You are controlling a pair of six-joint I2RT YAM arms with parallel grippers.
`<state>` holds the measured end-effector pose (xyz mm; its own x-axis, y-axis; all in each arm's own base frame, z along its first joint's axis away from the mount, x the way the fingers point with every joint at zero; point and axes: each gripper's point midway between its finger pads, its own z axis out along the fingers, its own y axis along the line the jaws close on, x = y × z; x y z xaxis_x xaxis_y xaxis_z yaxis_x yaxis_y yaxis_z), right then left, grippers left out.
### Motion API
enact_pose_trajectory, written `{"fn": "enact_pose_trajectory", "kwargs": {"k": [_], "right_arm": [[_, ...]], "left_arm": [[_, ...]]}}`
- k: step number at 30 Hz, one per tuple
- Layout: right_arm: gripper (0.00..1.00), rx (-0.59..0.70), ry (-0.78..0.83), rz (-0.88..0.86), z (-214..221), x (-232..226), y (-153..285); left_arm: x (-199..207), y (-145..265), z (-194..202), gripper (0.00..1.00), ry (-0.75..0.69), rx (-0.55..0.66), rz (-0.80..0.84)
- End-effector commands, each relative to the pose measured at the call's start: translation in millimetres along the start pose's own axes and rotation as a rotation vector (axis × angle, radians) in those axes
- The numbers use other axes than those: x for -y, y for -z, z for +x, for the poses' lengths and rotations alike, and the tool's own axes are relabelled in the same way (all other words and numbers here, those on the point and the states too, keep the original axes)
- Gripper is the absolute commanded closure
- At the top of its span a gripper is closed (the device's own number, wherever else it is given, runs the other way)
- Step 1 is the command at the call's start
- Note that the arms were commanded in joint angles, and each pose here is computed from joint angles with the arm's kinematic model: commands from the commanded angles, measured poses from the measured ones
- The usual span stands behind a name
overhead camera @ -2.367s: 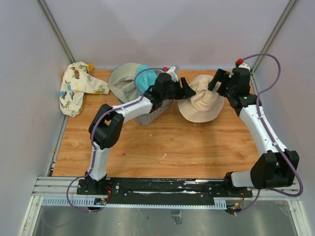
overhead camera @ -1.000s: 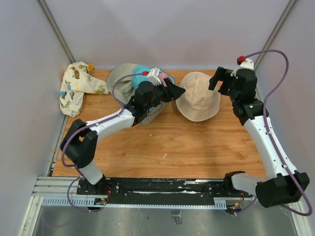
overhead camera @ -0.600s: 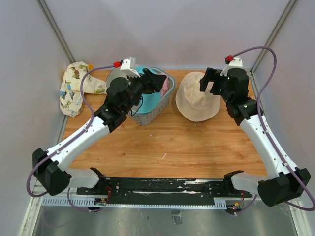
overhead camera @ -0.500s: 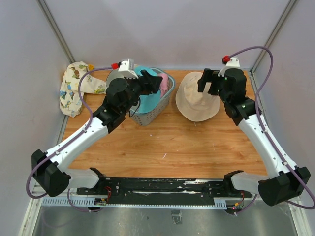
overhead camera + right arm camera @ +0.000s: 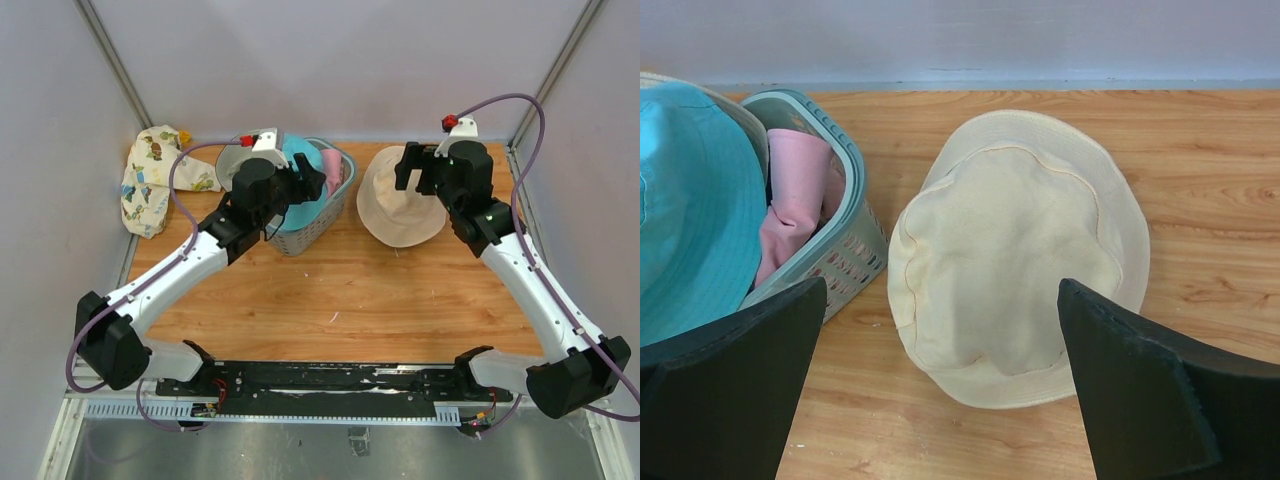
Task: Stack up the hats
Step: Pick up the hat from the bin.
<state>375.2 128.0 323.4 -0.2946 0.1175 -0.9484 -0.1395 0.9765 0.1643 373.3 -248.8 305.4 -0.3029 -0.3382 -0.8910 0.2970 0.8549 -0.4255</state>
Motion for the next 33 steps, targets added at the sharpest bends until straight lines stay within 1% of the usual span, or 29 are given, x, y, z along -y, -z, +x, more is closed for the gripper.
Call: {"fn": "enact_pose_trajectory", "kwargs": {"k": [1,3,8,9,12,13,14,17,19,21,22,27,33], "right_arm": [[0.00,0.032,0.016,-0.006,-4,-5,0],[0.00,0.034,0.014,-0.010,-4,-6,-1],[0.01,0.034,0.018,-0.010,-3,-6,0],[0.01,0.035,0.020,-0.010,-3,-5,0],[0.01,0.035,0.022,-0.008,-2,-5,1],[0.01,0.037,0.022,-0.007,-3,-4,1],[0.01,0.039,0.023,-0.004,-3,-4,2],[0.01,0.044,0.024,-0.001,-3,-2,4],[0.01,0.047,0.023,0.000,-4,-2,6],[0.01,0.049,0.023,-0.003,-4,-2,7],[0.00,0.050,0.022,-0.002,-4,-2,8],[0.01,0.057,0.019,0.002,-5,-1,12],[0.01,0.058,0.015,0.005,-6,-1,16]], "left_arm": [[-1,4,-14,0.28,0.018,0.014,-0.027],[-2,4,-13,0.27,0.016,0.012,-0.033],[-3,-8,-4,0.27,-0.001,-0.022,-0.044],[-4,-11,-1,0.27,-0.004,-0.030,-0.045],[-5,-22,11,0.33,-0.014,-0.062,-0.046],[-5,-25,15,0.36,-0.017,-0.072,-0.045],[-4,-27,16,0.41,-0.021,-0.076,-0.043],[-6,-30,19,0.61,-0.036,-0.085,-0.050],[-9,-30,18,0.77,-0.048,-0.082,-0.063],[-9,-27,12,0.90,-0.055,-0.066,-0.070],[-9,-24,7,0.93,-0.055,-0.052,-0.070],[0,-3,-36,0.99,-0.071,0.044,-0.062],[24,23,-94,1.00,-0.091,0.135,-0.004]]}}
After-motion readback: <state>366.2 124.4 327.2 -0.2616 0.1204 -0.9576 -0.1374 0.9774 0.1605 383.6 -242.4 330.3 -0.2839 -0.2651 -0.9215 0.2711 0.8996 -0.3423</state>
